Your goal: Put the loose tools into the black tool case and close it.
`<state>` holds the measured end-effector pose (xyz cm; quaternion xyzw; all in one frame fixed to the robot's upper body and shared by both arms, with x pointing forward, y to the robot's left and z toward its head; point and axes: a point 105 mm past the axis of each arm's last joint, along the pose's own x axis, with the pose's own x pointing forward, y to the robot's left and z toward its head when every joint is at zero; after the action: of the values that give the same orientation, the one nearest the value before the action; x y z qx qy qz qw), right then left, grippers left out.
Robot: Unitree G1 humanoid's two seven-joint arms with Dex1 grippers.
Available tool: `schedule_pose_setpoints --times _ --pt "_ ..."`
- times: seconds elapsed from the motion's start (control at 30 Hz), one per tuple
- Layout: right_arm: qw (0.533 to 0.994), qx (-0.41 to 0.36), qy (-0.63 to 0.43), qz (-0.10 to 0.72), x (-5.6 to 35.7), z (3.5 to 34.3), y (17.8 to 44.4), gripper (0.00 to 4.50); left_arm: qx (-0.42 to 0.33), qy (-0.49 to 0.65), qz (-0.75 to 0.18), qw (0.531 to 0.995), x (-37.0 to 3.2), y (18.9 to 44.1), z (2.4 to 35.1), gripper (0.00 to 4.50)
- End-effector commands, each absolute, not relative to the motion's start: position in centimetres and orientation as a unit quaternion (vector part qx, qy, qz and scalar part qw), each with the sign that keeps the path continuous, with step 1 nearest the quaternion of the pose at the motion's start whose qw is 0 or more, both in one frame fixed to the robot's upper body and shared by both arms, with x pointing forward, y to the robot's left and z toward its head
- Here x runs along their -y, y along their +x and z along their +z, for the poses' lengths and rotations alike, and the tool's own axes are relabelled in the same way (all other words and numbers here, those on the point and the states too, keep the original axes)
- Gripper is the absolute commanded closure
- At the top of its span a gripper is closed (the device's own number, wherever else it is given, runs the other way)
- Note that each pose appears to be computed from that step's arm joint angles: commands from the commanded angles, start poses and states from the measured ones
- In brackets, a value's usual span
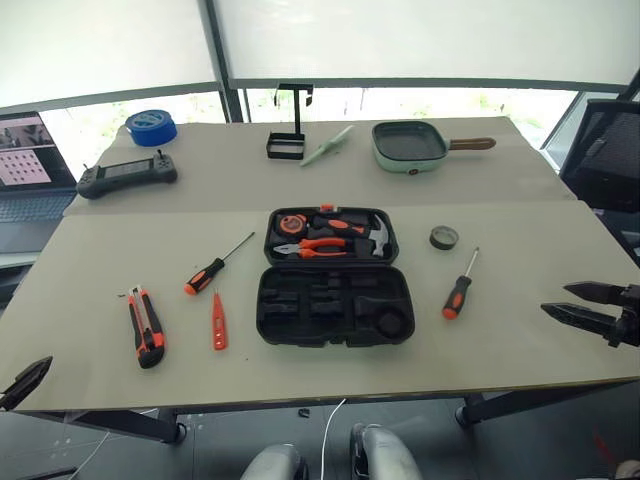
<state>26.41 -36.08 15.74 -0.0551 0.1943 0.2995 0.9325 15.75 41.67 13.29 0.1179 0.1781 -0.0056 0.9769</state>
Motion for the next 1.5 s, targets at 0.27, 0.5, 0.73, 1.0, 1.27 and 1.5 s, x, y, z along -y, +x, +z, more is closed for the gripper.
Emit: schedule_pose_setpoints --times 0.27,0.5,0.73,1.0,1.27,1.5 --pt "0.931 -0.116 -0.108 0.329 32.8 21.1 27.0 0.02 -0.161 0.123 -0.117 0.972 -37.4 21.5 15.9 0.00" --pt "0.887 -0.076 -0.125 0.437 24.9 23.8 26.3 0.02 -0.180 0.148 -0.231 0.945 -32.4 27.5 18.0 0.00" --pt "0.819 -0.044 -0.169 0.547 16.2 23.0 24.9 0.02 -0.240 0.182 -0.263 0.917 -29.3 33.5 16.1 0.00" --pt "0.796 -0.017 -0.169 0.581 13.3 22.4 24.3 0.02 -0.284 0.205 -0.259 0.900 -29.0 36.7 13.2 0.00" --pt "0.801 -0.012 -0.162 0.576 12.9 21.8 24.5 0.00 -0.303 0.194 -0.269 0.894 -29.1 37.0 11.3 1.51" --pt "0.815 -0.017 -0.164 0.555 13.6 21.4 25.1 0.00 -0.289 0.177 -0.253 0.906 -30.0 37.5 12.7 3.62"
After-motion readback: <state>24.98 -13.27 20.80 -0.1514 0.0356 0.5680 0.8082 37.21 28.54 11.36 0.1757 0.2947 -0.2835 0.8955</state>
